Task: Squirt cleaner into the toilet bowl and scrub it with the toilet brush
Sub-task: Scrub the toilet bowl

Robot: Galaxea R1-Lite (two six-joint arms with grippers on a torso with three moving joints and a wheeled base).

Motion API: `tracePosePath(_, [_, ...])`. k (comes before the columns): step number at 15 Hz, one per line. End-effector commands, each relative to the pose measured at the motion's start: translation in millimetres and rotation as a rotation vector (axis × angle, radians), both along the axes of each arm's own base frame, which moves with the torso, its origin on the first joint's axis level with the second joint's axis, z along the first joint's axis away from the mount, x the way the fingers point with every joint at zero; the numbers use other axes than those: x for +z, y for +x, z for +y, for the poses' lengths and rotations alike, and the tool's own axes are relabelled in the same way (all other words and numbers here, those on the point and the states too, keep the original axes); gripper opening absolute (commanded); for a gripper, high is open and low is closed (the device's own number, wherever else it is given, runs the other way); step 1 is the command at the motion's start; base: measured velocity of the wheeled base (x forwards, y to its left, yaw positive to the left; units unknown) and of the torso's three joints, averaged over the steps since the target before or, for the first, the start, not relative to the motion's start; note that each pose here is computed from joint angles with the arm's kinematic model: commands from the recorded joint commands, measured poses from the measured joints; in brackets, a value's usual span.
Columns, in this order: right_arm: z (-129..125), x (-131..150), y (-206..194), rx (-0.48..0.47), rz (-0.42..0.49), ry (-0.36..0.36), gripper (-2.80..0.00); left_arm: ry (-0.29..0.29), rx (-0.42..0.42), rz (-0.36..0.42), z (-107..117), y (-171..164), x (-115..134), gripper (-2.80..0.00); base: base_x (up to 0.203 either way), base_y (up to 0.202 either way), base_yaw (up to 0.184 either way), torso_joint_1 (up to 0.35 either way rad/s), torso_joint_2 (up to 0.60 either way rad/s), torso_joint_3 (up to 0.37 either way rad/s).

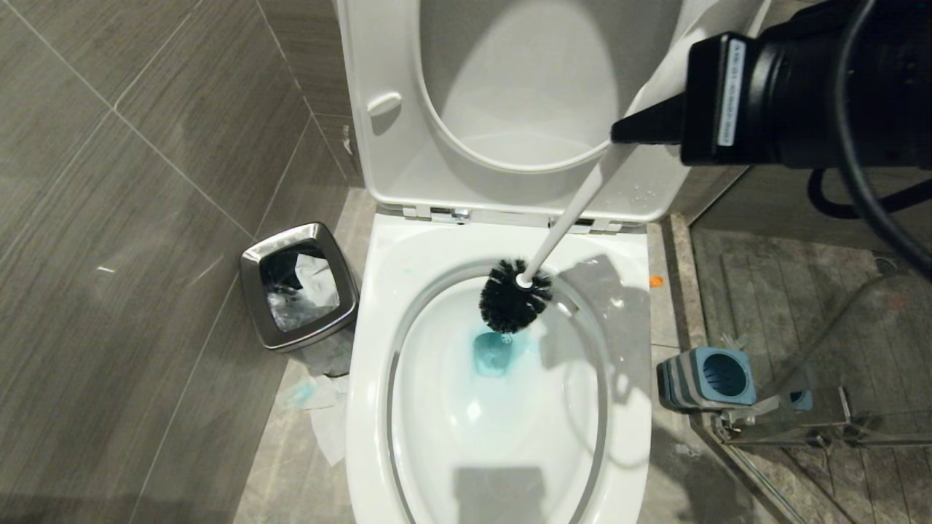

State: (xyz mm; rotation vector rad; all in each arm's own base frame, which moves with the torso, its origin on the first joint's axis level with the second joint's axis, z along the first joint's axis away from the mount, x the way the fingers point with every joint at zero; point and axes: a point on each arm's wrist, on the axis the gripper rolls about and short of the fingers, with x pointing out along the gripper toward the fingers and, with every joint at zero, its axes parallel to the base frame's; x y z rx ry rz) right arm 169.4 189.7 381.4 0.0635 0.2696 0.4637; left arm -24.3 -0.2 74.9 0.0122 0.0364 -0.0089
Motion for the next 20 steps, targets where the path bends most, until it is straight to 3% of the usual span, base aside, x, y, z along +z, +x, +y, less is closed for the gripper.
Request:
tracePosePath(1, [23.2, -20.5, 19.5, -0.004, 0.041, -0.048, -2.8, 0.0, 0.0, 0.0, 0.0, 0.0, 0.0, -2.8, 0.0, 0.0, 0.0, 0.0, 0.0, 0.0])
tracePosePath(9, [44.2, -68.5, 37.6, -0.032, 0.107, -0.114, -2.8, 0.0, 0.0, 0.0, 0.0, 0.0, 0.0, -2.8, 0.0, 0.0, 0.0, 0.0, 0.0, 0.0])
tracePosePath(13, [63.2, -88.6, 57.5, -0.1, 0.061, -0.095, -2.8, 0.0, 0.0, 0.0, 0.0, 0.0, 0.0, -2.8, 0.0, 0.0, 0.0, 0.0, 0.0, 0.0])
tracePosePath(20, [82.9, -86.2, 73.4, -0.098, 0.014, -0.024, -2.8, 0.0, 0.0, 0.0, 0.0, 0.0, 0.0, -2.8, 0.0, 0.0, 0.0, 0.0, 0.0, 0.0])
